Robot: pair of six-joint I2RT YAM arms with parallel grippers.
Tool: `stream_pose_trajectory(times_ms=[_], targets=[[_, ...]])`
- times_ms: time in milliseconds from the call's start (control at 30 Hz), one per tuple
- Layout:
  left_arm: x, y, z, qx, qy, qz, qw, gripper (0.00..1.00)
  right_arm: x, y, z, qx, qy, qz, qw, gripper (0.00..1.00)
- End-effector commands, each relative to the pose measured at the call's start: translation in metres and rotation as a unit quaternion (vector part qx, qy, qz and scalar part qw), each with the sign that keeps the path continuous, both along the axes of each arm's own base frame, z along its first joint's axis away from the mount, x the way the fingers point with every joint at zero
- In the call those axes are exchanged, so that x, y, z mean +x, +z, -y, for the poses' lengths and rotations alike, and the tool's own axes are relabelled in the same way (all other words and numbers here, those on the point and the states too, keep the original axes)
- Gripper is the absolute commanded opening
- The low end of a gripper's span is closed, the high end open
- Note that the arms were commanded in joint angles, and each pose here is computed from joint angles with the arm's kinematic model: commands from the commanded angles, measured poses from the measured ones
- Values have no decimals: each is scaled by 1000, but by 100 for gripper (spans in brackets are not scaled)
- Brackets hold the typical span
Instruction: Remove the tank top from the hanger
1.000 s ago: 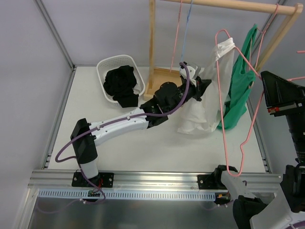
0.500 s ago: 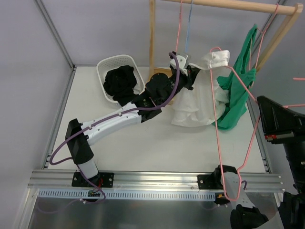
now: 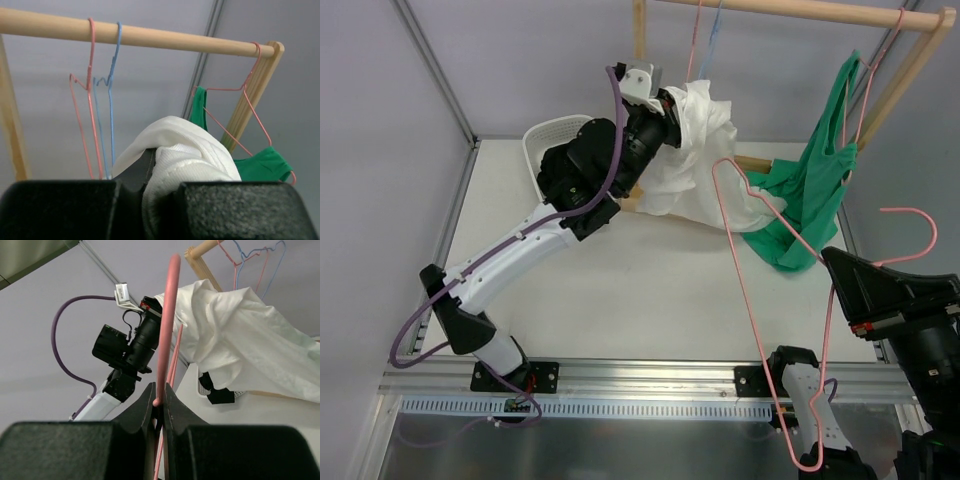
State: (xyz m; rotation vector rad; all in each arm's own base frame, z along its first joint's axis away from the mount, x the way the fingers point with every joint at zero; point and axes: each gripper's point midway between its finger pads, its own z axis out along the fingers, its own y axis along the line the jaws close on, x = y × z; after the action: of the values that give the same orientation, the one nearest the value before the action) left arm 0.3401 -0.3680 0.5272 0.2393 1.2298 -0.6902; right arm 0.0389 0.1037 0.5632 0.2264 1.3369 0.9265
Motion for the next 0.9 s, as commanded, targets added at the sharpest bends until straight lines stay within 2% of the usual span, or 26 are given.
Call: stream_pose_trajectory(times_ms=[0,167,367,567,867], targets=[[-29,81,-66,-73,42,57,995,0,-7,-8,-12,-12,40,-8,999,0],[-61,115,-124,-90,78,94,988,0,-4,-19,-5,-27,15,-12,999,0],[-85,135,-179,-86,129,128,980,0,20,-19,10,-66,-29,-10,997,0],[-117,162,-211,-123,118,157,973,0,54,-7,21,-81,-53,-4,995,0],[-99,164,-228,-98,166,152,969,0,108,2,35,-89,-79,0,993,0]])
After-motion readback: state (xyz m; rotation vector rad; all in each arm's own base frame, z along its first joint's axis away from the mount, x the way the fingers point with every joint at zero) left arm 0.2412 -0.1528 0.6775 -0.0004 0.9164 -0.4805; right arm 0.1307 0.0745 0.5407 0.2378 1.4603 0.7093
